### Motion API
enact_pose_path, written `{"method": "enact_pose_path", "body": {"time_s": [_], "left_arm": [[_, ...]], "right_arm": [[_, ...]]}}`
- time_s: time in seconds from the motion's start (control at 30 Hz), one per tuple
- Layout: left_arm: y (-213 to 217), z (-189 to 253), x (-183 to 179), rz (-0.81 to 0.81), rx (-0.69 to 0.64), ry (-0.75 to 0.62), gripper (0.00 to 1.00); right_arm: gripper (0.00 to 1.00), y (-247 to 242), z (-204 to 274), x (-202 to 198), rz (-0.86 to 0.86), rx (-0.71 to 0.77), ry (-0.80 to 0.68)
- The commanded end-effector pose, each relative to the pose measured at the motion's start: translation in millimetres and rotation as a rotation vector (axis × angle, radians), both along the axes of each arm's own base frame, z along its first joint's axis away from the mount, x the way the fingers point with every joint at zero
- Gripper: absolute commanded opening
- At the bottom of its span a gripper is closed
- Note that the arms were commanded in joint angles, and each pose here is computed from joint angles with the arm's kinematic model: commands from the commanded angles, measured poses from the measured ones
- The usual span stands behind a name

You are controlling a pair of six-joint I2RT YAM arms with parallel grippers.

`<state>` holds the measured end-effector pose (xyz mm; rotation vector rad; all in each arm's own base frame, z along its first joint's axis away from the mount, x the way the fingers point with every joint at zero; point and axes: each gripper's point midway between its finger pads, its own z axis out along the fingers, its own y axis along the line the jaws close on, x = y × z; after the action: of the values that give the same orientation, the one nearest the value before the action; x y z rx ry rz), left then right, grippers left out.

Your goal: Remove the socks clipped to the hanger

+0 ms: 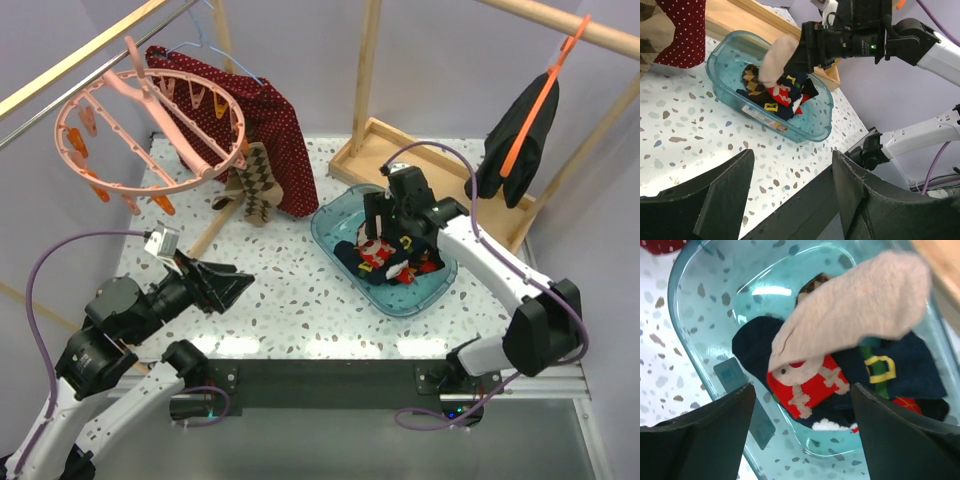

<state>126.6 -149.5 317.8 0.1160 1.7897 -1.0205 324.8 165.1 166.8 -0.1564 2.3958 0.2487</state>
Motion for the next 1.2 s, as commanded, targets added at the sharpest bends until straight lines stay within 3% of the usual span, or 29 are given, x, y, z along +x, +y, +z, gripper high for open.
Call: {"method": "enact_pose_path", "body": {"time_s": [0.0, 0.13, 0.17, 0.2, 0.3, 0.43, 0.73, 1.17], "left_arm": [[0, 2, -1, -0.014, 0.012, -0.043, 0.68], [4, 2, -5, -0.014, 0.015, -0.056, 0.69], [5, 3, -6, -0.014, 0.016, -0.063, 0.68], [6, 3, -7, -0.013, 0.019, -0.062, 0.68], [9, 3, -10, -0.012, 0.024, -0.06, 0.68], [11, 3, -15, -0.017, 0.02, -0.065, 0.69], [16, 15, -25, -0.024, -0.023, -0.09, 0.69], [31, 23, -41, -0.006, -0.038, -0.092, 0.69]], "right_arm": [[0.85, 27, 9, 10, 0.126, 0.027, 0.019], [0.91, 57, 28, 41, 0.12, -0.083, -0.093], [0.92, 84, 56, 44, 0.162, -0.065, -0.155], [0.93, 105, 51, 48, 0.197, -0.044, -0.15], [0.93, 176, 78, 53, 0.332, 0.198, -0.233], [0.94, 234, 90, 52, 0.427, 0.418, -0.301], [0.96, 284, 65, 57, 0.451, 0.45, -0.31], [0.95, 301, 61, 82, 0.42, 0.423, -0.322]]}}
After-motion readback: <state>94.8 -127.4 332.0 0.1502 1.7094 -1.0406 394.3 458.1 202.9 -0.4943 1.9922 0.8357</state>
